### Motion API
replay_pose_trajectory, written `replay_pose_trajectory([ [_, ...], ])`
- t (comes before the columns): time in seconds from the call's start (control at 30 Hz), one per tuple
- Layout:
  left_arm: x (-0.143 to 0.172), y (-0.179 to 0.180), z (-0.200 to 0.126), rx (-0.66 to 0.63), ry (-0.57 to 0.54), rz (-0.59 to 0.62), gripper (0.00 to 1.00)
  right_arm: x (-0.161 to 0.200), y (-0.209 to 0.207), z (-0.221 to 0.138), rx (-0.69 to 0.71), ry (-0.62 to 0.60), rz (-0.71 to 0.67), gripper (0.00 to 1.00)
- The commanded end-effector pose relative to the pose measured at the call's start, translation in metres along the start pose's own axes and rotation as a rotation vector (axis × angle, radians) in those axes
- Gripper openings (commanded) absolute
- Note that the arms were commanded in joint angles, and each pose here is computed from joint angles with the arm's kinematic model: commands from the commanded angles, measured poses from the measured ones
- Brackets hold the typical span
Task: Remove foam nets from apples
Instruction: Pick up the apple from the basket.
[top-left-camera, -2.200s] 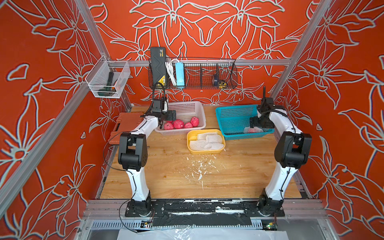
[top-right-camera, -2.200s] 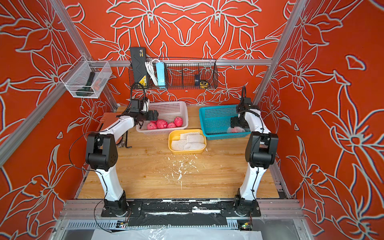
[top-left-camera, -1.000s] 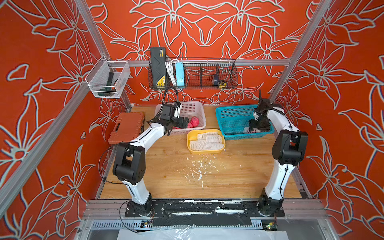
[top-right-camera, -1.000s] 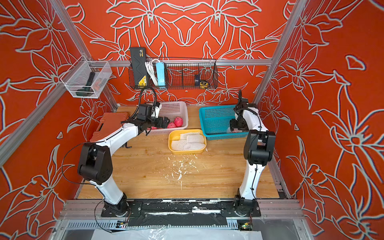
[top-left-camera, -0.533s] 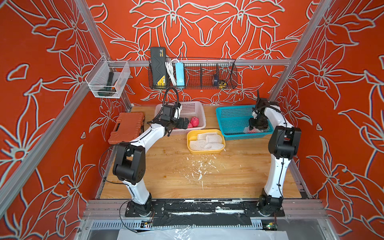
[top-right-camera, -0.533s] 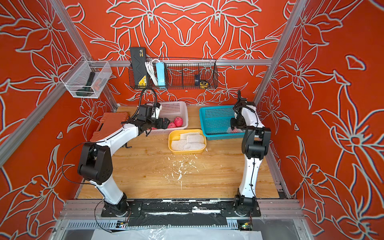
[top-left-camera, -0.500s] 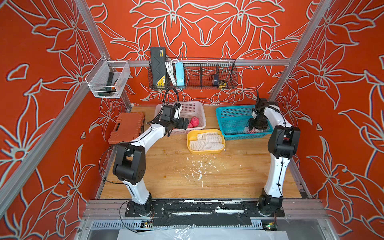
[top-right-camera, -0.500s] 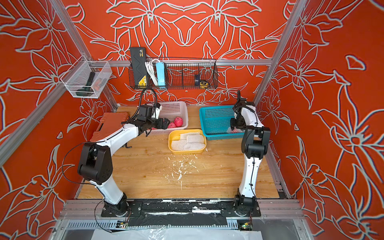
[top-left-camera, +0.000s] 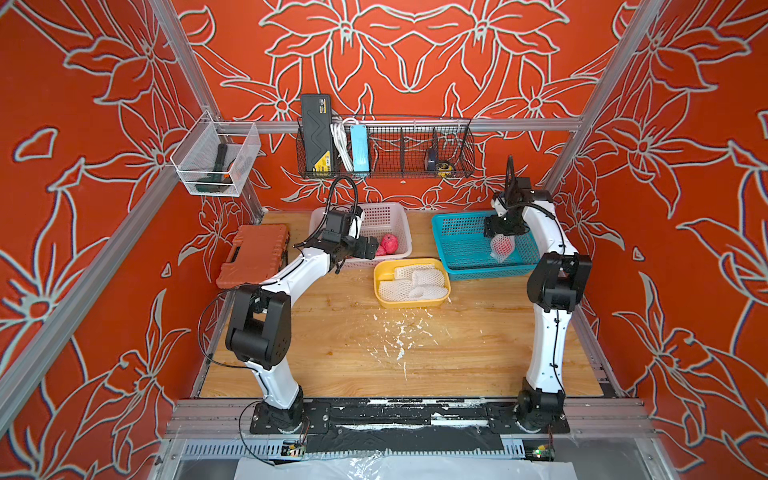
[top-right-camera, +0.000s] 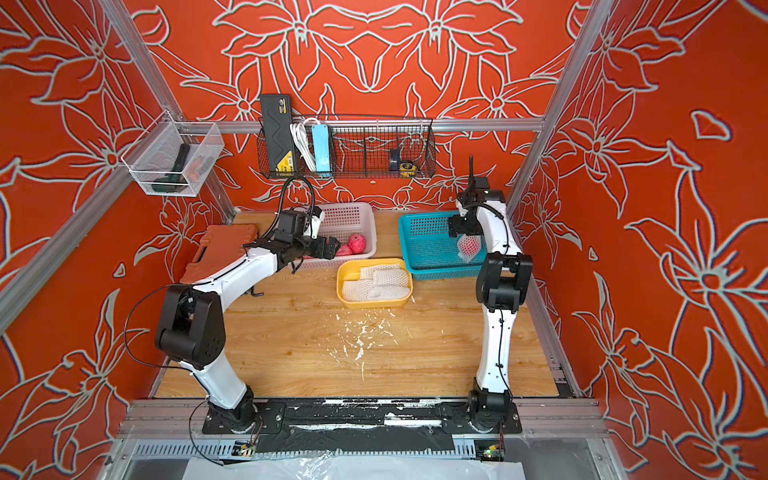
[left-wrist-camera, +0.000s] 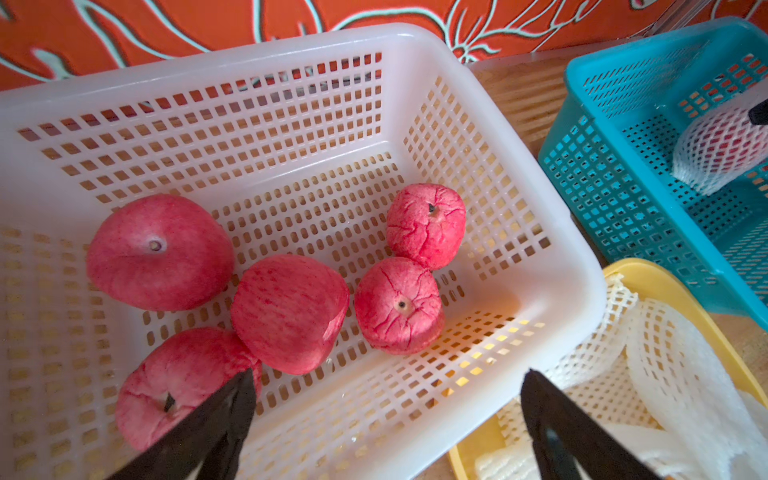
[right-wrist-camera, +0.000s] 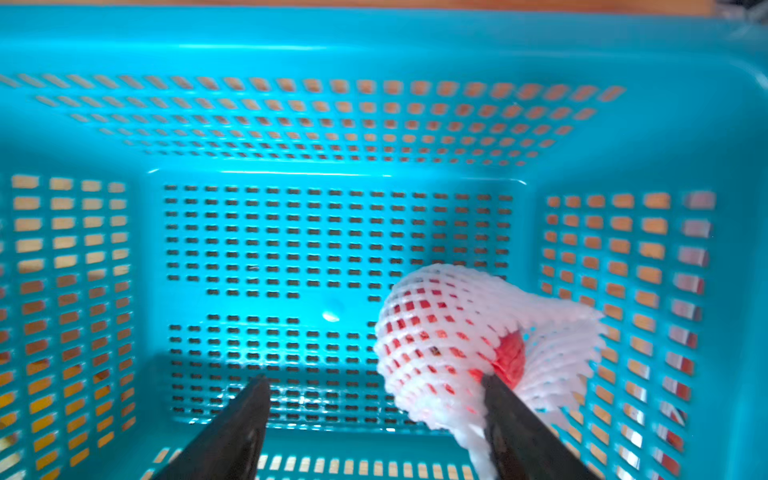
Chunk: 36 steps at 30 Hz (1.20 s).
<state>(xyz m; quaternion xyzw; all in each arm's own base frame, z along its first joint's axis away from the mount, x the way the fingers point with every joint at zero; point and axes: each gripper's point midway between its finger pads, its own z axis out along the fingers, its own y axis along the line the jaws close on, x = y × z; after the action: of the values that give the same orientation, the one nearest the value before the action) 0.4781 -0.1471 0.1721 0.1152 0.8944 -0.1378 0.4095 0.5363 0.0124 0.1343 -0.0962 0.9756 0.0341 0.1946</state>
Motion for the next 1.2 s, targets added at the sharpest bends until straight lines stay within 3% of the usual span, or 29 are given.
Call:
replay_pose_trajectory([
  [0.0,-0.003,-0.007,-0.009,0.021,-0.018,0.01,0.98,-0.01,0.009,-0.018,0.031,-0.032,-0.05,0.84],
  [0.03,-0.003,-0.008,-0.01,0.024,-0.021,0.01,0.98,-0.012,0.008,-0.024,0.041,-0.043,-0.056,0.87],
  [0.07,-0.003,-0.008,-0.01,0.026,-0.021,0.01,0.98,-0.012,0.008,-0.028,0.049,-0.047,-0.064,0.98],
  [0.23,-0.003,-0.01,-0.012,0.039,-0.025,0.005,0.98,-0.015,0.007,-0.039,0.062,-0.083,-0.082,0.99],
  [0.43,-0.001,-0.012,-0.012,0.047,-0.024,0.005,0.98,-0.027,0.026,-0.049,-0.028,-0.158,-0.119,0.99],
  [0.5,0.001,-0.012,-0.011,0.048,-0.021,0.004,0.98,-0.029,0.017,-0.053,0.031,-0.157,-0.099,0.99],
  [0.7,0.004,-0.013,-0.01,0.054,-0.013,0.003,0.98,-0.011,-0.018,-0.071,0.189,-0.106,0.067,0.98],
  [0.93,0.005,-0.016,-0.01,0.065,-0.01,0.005,0.98,0.045,-0.039,-0.061,0.204,0.037,0.276,0.98],
  [1.17,0.004,-0.018,-0.011,0.071,-0.015,0.005,0.98,0.067,-0.058,-0.036,0.177,0.078,0.444,0.98],
])
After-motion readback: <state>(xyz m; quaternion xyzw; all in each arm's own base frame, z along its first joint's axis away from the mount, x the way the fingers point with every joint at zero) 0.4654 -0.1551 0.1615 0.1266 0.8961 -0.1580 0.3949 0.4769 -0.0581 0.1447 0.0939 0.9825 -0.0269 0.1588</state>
